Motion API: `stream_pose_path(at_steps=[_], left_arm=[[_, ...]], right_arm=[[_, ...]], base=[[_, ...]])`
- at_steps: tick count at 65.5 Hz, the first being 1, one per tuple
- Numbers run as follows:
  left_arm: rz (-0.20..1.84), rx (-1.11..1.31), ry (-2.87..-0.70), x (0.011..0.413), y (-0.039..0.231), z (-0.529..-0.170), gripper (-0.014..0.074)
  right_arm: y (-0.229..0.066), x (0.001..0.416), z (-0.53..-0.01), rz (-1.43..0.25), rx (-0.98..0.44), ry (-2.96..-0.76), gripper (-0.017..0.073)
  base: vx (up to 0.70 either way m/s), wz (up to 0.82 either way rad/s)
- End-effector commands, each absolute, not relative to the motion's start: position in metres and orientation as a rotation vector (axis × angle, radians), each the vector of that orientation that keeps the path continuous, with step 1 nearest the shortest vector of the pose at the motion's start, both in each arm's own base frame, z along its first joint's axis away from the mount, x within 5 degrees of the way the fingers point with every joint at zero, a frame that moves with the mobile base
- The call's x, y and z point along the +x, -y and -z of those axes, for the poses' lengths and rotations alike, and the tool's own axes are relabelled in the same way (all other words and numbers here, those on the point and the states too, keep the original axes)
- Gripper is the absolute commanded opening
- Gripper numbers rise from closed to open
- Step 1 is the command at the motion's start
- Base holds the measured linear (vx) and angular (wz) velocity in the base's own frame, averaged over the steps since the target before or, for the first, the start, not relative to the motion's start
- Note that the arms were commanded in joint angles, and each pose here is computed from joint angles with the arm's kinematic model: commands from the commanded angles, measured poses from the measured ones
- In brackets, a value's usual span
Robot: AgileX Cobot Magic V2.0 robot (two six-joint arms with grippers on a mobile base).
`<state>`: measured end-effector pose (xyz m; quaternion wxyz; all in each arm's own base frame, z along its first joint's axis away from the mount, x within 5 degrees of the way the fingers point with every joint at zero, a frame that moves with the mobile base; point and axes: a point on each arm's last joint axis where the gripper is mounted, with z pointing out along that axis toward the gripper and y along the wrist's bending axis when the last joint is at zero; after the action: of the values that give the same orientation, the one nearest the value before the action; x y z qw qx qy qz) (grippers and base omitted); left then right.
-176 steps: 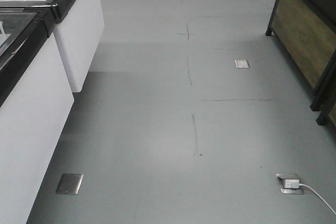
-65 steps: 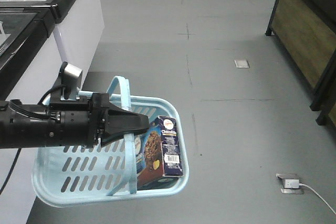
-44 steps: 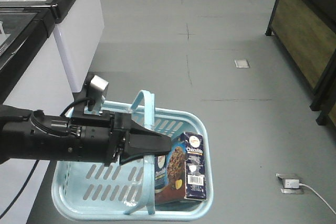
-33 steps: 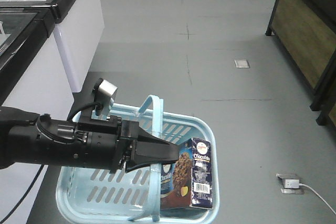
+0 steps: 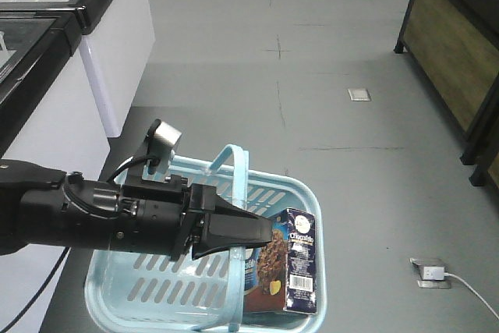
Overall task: Left arm holds basket, right arm returns cookies
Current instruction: 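Hold the basket with the left gripper in front of the robot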
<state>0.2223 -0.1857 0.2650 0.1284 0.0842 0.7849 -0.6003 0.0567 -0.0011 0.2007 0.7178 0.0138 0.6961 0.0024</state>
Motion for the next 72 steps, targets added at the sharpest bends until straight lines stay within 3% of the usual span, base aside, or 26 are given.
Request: stream_pose_path(at_steps=[1,72], left_arm=[[1.882,0.263,-2.066,0.2227,0.1891,-0.3052,-0.0003],[1.837,0.257,-2.047,0.2284,0.1898,-0.3118,-0.0003]], right_arm=[[0.0002,0.0562,-0.2018,-0.003,0.011,-1.475,-0.0009],[0.0002,0.0562,-0.2018,-0.003,0.011,-1.475,-0.0009]], base=[[0.0,0.0],[0.0,0.0]])
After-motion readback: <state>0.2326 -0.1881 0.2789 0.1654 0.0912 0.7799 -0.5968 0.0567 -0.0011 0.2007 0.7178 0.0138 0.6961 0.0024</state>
